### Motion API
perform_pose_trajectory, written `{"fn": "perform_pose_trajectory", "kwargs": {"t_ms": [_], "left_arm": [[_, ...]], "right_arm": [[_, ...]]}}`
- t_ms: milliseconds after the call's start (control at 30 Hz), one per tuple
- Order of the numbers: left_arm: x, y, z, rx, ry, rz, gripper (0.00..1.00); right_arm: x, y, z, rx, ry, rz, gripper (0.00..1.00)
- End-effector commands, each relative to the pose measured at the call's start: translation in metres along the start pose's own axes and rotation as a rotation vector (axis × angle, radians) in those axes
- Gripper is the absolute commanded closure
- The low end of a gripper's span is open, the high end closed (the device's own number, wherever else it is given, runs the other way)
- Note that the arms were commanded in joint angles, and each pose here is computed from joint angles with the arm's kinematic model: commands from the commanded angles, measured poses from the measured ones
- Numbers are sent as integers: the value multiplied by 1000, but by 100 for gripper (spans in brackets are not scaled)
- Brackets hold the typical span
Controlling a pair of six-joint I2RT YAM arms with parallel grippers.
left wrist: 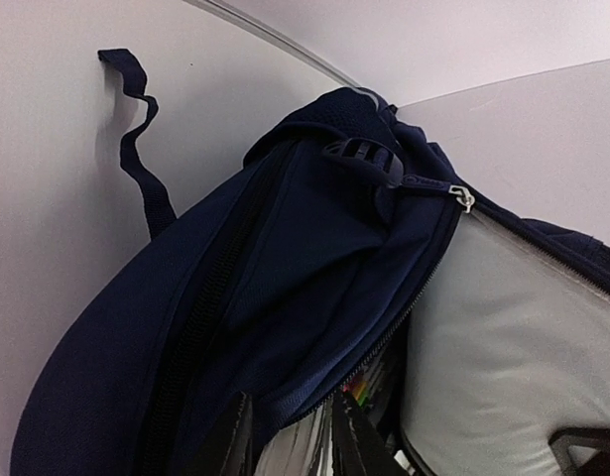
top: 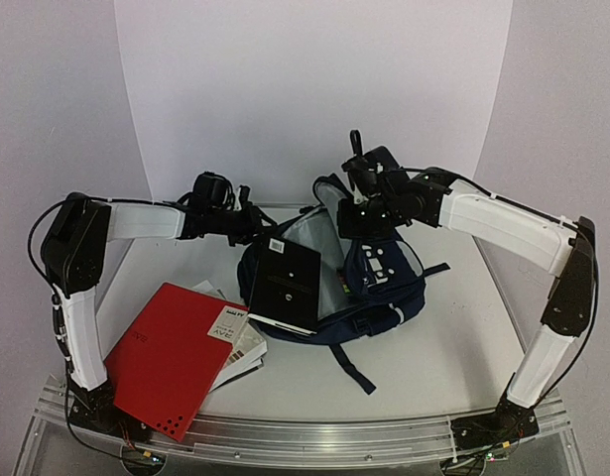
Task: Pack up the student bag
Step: Place the book in the student bag.
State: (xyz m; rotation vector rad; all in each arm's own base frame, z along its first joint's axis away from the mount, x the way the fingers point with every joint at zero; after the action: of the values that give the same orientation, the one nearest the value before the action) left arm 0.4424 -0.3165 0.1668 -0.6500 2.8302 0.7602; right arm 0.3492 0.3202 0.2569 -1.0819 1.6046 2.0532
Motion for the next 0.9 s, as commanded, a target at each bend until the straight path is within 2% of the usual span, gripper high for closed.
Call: {"fn": "perform_pose_trajectory", "kwargs": {"t_ms": [0, 167, 367, 600, 867], "left_arm": [[-18, 19, -16, -80, -125, -59, 55], [-24, 44, -28, -146, -206, -109, 36], [-12, 76, -25, -223, -162, -129, 26], [46, 85, 0, -238, -36, -2, 29], [82, 67, 10, -205, -15, 160, 47]], "right_arm": [[-78, 50, 11, -69, -88, -318, 100], [-78, 51, 10, -64, -87, -320, 100], [-78, 49, 10, -61, -82, -320, 100], [-83, 50, 11, -55, -80, -331, 100], [-86, 50, 12, -55, -78, -337, 100]]}}
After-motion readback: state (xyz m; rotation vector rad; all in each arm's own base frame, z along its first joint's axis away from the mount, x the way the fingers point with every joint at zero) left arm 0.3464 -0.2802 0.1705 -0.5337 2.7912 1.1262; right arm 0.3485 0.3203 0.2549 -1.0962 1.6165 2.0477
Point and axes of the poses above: each gripper's point midway between its finger pads, its own y axis back along the fingers, its own z axis along the line the jaws close on, x = y × z, the point moved 2 cm from there along y, back along the fingers, and after that the axes turned 11 degrees about y, right-handed, at the moved point
